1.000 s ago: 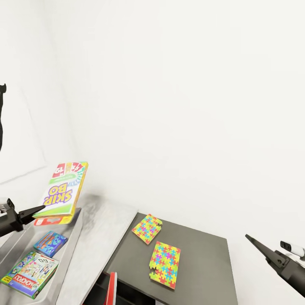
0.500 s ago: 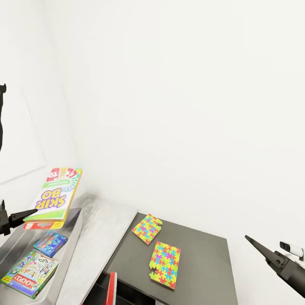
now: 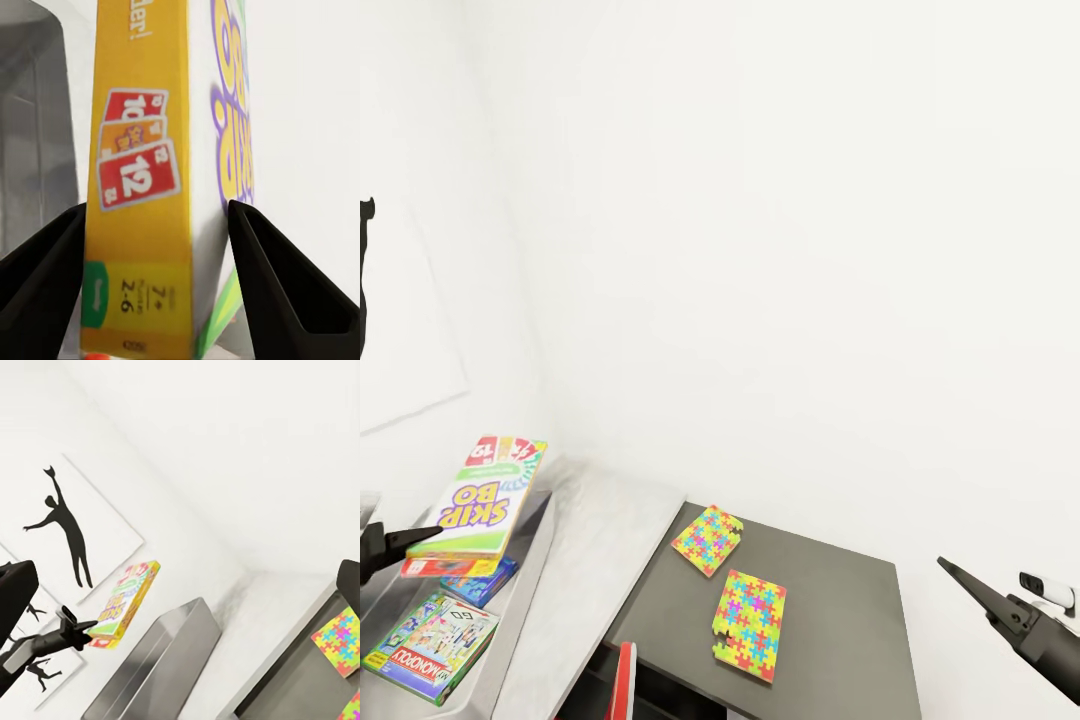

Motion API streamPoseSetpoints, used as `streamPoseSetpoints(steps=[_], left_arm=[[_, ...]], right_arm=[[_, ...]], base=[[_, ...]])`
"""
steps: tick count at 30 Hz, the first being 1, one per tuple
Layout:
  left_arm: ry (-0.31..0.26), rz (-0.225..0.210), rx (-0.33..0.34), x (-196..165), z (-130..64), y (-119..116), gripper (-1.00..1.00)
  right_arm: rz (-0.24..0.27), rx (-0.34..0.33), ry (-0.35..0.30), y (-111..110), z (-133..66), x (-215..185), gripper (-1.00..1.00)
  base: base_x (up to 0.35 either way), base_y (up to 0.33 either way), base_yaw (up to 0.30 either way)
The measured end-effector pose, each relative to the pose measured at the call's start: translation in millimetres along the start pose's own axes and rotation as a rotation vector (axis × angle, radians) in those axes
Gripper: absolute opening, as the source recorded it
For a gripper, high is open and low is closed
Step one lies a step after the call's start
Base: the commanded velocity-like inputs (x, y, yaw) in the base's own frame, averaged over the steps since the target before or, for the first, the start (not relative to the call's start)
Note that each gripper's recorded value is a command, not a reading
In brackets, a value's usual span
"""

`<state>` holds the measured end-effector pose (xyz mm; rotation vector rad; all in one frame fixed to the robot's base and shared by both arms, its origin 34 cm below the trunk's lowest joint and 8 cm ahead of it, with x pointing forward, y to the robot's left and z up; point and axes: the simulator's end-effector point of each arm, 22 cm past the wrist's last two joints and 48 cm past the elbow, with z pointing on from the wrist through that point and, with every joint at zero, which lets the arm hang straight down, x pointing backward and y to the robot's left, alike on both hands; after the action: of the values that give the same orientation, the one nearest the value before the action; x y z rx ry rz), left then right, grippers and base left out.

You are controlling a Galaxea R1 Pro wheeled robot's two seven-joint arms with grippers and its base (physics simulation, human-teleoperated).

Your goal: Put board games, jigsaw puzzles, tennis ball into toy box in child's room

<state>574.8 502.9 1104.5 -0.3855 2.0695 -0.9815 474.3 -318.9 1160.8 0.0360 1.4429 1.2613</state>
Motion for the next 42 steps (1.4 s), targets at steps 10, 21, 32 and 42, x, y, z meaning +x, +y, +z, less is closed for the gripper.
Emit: streamPoseSetpoints(steps=[10, 21, 32, 42], left_arm=[[0.013, -0.034, -0.108, 6.0, -4.9, 33.0, -1.0], [-0.007, -0.08, -0.215, 1.2, -27.8, 68.3, -1.0], [0.0, -0.082, -0.318, 4.2, -32.9, 90.8, -1.0], [0.012, -0.079, -0.378, 9.2, -30.9, 106.4, -1.0]], right_arm=[[0.001, 0.0, 0.0, -0.3, 0.2, 0.5, 1.0], [0.002, 0.002, 0.0, -0.7, 0.2, 0.6, 1.0], [0.0, 0.005, 0.002, -1.2, 0.1, 0.8, 1.0], [0.009, 0.012, 0.006, -5.6, 0.2, 2.8, 1.0]], base=[[0.0, 0.0, 0.0], [0.0, 0.0, 0.0], [0.0, 0.0, 0.0], [0.0, 0.0, 0.0]])
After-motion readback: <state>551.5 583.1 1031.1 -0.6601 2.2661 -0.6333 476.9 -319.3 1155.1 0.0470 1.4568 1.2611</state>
